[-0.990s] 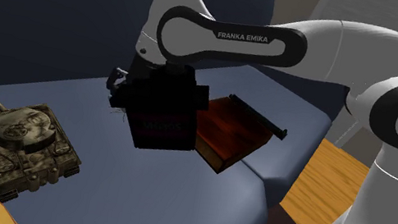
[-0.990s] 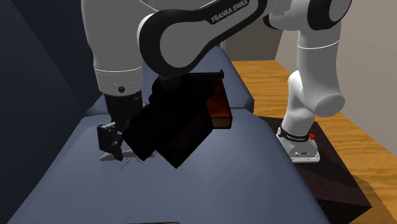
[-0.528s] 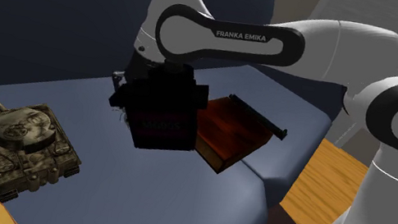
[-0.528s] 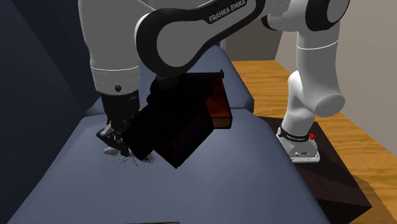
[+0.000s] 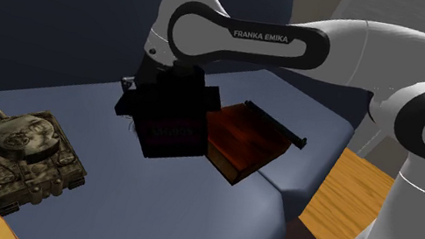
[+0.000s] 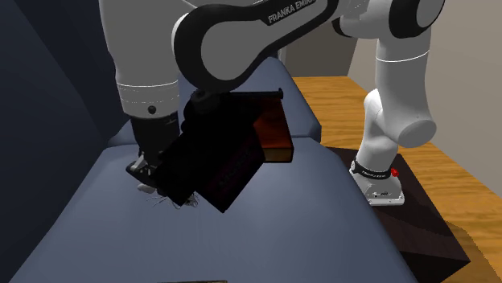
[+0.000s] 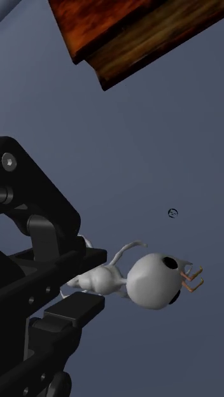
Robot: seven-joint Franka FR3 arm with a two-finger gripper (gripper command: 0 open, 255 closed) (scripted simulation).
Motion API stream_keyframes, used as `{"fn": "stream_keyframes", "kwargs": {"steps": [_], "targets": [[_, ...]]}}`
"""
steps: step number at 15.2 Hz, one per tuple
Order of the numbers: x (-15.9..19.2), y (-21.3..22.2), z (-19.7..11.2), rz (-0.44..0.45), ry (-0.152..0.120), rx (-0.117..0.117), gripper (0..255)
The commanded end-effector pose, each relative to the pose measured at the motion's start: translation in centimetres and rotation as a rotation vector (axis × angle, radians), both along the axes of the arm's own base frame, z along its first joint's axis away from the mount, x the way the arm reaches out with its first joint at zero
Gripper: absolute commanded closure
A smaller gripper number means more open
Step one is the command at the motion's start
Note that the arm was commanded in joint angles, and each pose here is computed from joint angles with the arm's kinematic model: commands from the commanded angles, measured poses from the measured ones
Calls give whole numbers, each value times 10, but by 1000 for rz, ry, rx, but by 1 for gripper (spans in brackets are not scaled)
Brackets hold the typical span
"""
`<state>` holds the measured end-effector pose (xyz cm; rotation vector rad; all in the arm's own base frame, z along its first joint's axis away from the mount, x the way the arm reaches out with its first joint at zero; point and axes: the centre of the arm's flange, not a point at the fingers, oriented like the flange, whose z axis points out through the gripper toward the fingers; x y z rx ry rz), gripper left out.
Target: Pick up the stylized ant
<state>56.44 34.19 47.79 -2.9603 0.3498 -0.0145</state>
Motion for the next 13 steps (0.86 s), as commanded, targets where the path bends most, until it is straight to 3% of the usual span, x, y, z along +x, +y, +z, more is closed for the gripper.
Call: {"fn": "stream_keyframes", "kwargs": {"steps": [1, 13], "targets": [[0, -1, 8, 0, 6, -4, 255], [0, -1, 61, 0, 6, -4, 255]]}}
